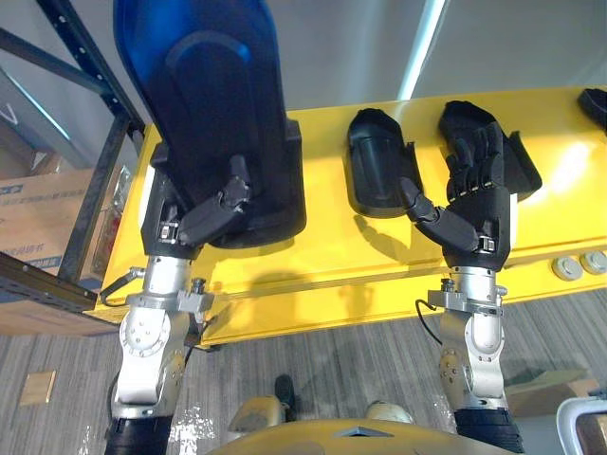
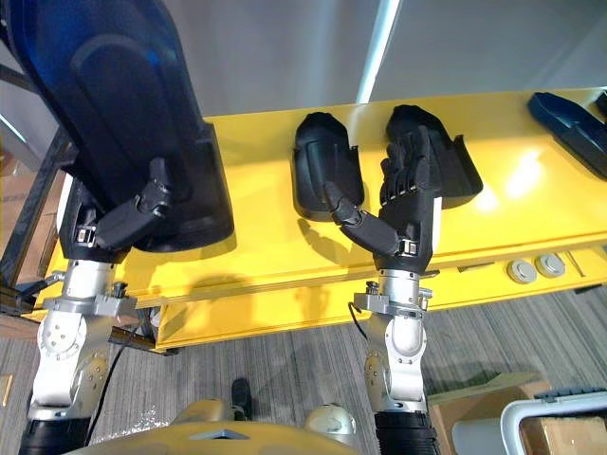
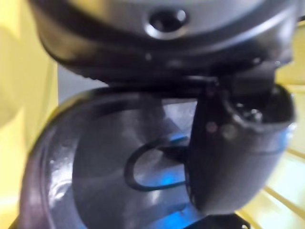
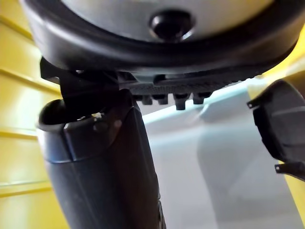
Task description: Walk over and take three plastic housings, then place them on the shelf
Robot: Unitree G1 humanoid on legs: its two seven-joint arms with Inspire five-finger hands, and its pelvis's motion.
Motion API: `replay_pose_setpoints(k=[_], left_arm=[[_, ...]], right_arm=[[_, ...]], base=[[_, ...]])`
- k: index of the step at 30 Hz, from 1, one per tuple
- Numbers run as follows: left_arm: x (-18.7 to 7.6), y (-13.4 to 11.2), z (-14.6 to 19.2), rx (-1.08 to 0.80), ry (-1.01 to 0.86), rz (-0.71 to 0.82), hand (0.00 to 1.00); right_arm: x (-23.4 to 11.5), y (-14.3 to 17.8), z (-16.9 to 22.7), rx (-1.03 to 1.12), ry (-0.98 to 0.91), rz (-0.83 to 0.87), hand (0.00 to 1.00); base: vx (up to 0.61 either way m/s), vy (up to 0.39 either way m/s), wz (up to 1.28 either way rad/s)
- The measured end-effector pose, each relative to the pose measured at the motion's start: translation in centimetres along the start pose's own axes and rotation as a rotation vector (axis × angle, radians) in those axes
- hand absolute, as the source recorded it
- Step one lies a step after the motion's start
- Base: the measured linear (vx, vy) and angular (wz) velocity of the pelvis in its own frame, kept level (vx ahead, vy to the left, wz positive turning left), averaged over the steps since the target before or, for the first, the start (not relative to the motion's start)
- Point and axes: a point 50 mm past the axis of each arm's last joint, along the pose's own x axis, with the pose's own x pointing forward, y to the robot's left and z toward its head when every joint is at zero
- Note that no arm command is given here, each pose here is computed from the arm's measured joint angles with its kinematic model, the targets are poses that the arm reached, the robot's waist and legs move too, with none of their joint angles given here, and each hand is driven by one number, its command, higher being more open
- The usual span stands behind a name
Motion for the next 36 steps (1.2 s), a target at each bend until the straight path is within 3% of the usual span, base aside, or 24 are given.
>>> replay_pose_setpoints(k=[10, 17, 25, 36], left_arm=[[-0.8, 0.5, -3.0, 0.038, 0.227, 0.103, 0.0], [-1.6, 3.5, -8.7, 0.057, 0.553, 0.169, 0.0], [3.9, 6.9, -9.9, 0.097, 0.61, 0.123, 0.0], [8.8, 7.4, -10.0, 0.053, 0.653, 0.091, 0.0]], right_arm=[[1.6, -1.5, 2.3, -0.125, -0.084, 0.082, 1.0], [2.3, 0.1, 2.7, -0.103, -0.117, 0.183, 1.0], [3.0, 1.3, 2.3, -0.115, -0.067, 0.324, 1.0], [4.3, 3.8, 2.2, -0.056, -0.069, 0.457, 1.0]], base=[[-0.03, -0.053, 0.16], [-0.1, 0.016, -0.1], [-0.04, 0.032, -0.15], [-0.01, 0.015, -0.12]])
